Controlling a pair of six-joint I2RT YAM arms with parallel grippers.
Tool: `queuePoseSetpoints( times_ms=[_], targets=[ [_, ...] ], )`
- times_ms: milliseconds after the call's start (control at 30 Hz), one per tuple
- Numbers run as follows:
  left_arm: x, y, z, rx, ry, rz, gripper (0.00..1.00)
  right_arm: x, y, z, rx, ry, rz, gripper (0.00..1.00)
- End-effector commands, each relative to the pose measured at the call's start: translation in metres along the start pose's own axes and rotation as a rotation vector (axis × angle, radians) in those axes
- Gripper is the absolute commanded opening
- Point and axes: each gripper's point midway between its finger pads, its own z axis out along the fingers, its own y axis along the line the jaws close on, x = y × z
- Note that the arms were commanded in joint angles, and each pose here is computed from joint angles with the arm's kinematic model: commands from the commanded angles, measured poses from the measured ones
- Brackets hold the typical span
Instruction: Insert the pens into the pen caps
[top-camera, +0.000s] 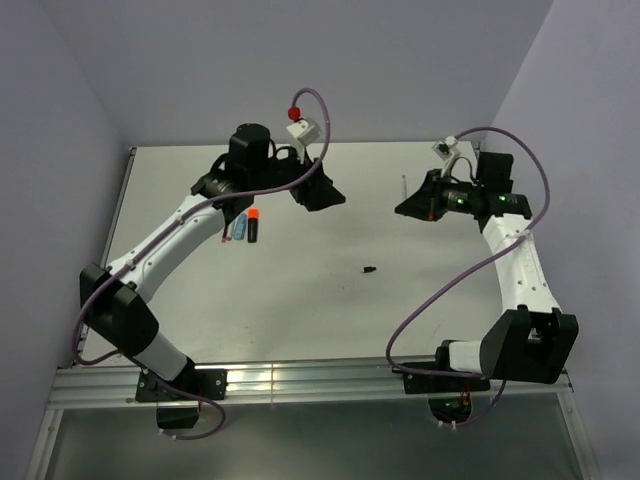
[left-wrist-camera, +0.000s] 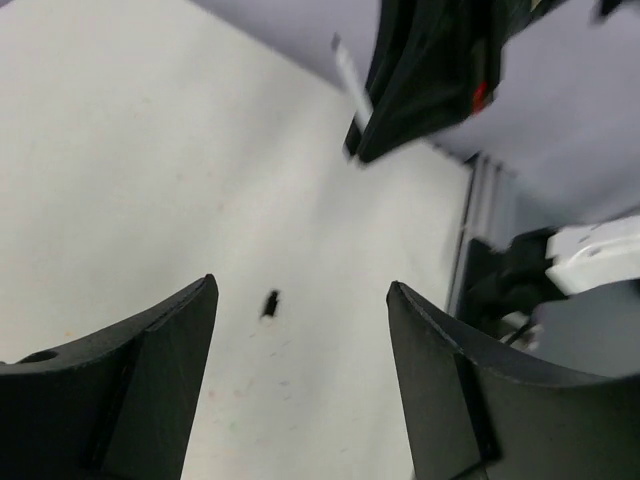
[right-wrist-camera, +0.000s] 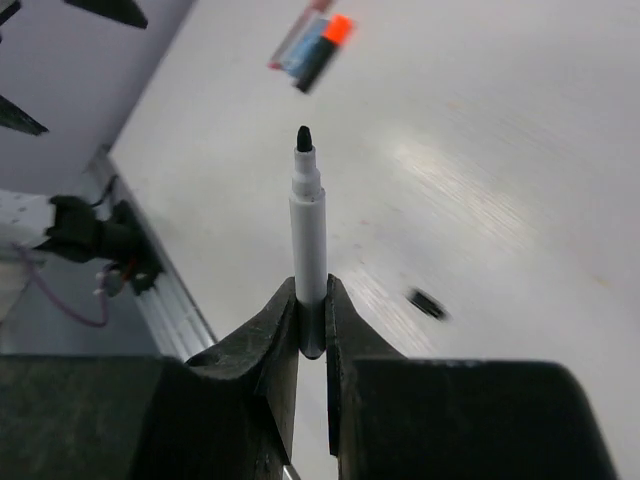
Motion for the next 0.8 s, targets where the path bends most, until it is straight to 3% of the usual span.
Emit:
queuePoseSetpoints(
  times_ms=[0,167,300,433,767],
  targets=[
    [0.082,0.020,0.018,-0.024,0.308,0.124,0.73,0.001,-0.019,-0.033,0.174,0.029,-0.067,0.00],
    [0.152,0.029,0.060,-0.004,0.552,0.208,0.69,0.001,-0.051,-0.062,0.397,0.045,-0.059,0.00],
    [0.175,0.030,0.085,0.039,0.603,0.225,0.70,0.002,-0.062,-0.068,0.451,0.049,-0.013,0.00],
    [0.191,0.036,0.117,0.020,0.661,0.260,0.65,0.002,-0.066,-0.068,0.454,0.045,0.021,0.00],
    [0.235,0.055,0.141,-0.035,0.738,0.366,0.58,0.002,-0.067,-0.070,0.445,0.043,0.027,0.00]
  ],
)
